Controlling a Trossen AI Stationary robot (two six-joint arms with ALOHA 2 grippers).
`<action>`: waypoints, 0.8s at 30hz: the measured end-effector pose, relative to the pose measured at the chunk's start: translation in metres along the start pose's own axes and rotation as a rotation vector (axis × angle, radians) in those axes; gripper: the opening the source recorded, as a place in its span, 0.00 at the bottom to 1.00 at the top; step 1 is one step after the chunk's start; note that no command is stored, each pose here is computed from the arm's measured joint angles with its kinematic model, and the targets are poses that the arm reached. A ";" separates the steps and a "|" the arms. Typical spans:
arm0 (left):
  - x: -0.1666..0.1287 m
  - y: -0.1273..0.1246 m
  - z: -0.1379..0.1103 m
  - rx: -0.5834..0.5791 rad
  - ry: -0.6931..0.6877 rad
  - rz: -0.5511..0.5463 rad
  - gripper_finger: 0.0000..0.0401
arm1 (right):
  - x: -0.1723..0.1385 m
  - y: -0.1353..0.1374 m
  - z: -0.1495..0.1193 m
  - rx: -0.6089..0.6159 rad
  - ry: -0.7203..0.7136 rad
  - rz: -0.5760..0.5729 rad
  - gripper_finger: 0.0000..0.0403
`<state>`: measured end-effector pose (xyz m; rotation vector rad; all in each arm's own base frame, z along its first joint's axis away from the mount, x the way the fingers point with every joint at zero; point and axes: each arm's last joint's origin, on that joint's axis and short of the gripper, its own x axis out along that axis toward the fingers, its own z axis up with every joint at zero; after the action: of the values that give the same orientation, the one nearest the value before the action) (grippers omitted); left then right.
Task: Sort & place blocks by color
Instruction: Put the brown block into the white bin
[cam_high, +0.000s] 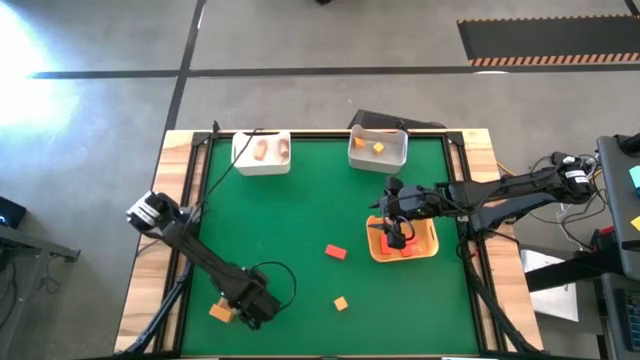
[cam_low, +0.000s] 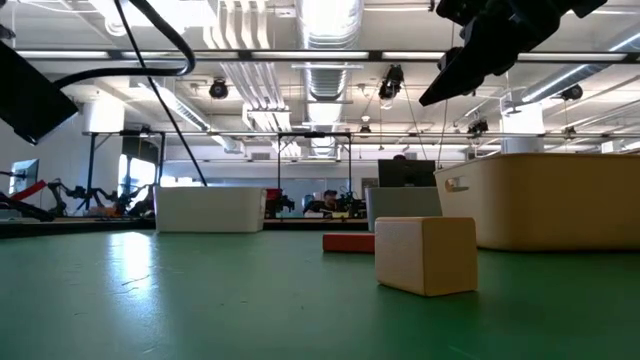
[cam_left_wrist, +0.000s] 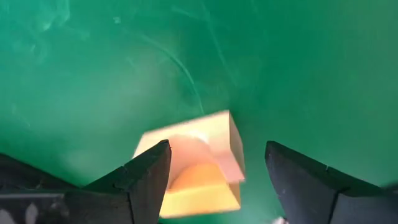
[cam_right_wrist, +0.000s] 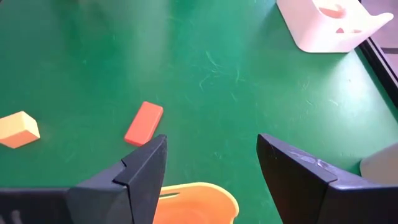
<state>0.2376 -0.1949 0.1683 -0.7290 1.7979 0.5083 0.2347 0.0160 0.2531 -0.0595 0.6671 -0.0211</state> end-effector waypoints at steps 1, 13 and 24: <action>0.002 0.000 0.001 0.001 -0.009 0.005 0.61 | 0.000 0.000 0.000 0.000 -0.001 0.000 0.59; 0.007 -0.005 0.003 -0.005 -0.021 -0.007 0.61 | 0.000 0.000 0.000 -0.002 -0.002 0.000 0.59; 0.007 -0.005 0.002 -0.011 -0.022 -0.008 0.34 | 0.000 0.000 0.000 -0.002 -0.001 0.000 0.59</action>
<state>0.2407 -0.1986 0.1608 -0.7352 1.7729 0.5194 0.2348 0.0161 0.2531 -0.0615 0.6660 -0.0205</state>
